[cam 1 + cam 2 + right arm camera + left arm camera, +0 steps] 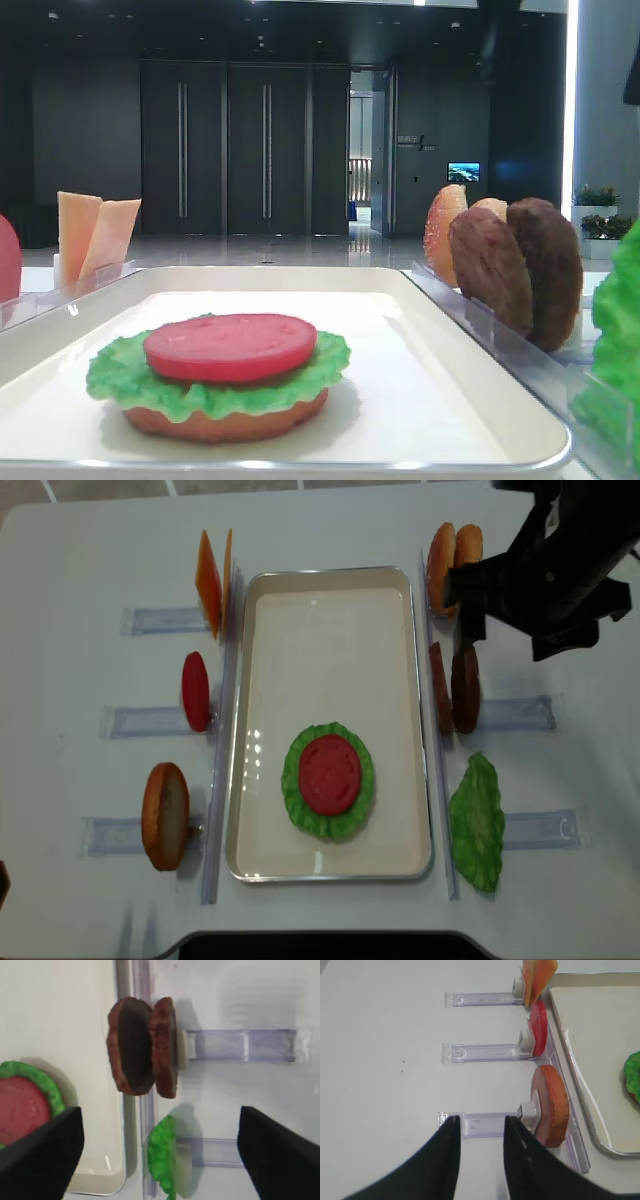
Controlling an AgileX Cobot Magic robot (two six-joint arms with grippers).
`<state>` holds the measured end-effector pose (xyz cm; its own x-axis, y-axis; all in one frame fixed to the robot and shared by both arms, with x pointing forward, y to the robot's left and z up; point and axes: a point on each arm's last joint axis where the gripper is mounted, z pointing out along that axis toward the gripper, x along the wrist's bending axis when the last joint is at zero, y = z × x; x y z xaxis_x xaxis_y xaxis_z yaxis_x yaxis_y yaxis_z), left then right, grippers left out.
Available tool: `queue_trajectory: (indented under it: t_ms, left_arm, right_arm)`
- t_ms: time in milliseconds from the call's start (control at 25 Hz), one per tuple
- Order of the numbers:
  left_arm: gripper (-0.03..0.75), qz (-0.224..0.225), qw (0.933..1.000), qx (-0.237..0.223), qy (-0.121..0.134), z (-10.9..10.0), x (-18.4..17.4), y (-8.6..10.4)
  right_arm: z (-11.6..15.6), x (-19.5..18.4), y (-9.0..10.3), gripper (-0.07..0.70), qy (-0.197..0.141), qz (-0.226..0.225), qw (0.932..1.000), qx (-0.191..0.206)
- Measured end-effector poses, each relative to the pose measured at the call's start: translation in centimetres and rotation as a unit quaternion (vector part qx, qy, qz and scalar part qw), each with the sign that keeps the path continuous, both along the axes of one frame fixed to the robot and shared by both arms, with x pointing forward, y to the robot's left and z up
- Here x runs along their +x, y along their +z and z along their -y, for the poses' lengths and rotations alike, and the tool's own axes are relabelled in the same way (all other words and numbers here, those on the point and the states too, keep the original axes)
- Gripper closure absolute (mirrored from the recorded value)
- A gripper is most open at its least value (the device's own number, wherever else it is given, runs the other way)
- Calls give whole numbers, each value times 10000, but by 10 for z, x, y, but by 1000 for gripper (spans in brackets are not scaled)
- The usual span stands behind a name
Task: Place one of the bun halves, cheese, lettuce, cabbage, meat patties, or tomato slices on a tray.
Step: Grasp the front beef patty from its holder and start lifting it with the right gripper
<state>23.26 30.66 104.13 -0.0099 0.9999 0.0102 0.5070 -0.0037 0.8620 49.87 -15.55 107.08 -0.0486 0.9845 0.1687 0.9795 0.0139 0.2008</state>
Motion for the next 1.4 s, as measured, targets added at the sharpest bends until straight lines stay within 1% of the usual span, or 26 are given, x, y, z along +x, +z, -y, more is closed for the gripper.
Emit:
queue_trajectory:
  t_ms: [200,320,440,600,960,1240,1400]
  left_arm:
    - [498,0,10000,0,0,0,0,0]
    - [526,0,10000,0,0,0,0,0]
    - [551,0,10000,0,0,0,0,0]
    - [596,0,10000,0,0,0,0,0]
    - [699,0,10000,0,0,0,0,0]
    - [714,0,10000,0,0,0,0,0]
    - [715,0,10000,0,0,0,0,0]
  right_arm:
    - [-29,-5,-7,41,103,13,9999,-46]
    - [-43,-8,-12,44,175,40,9998,-3]
    - [-51,-8,-19,66,216,10,9998,-20]
    - [-57,-7,-25,102,322,1,9994,-130]
    - [-66,1,-34,143,399,159,9991,-55]
    - [-69,7,-46,145,534,116,9983,-194]
    - [-67,12,-53,145,538,68,9981,-290]
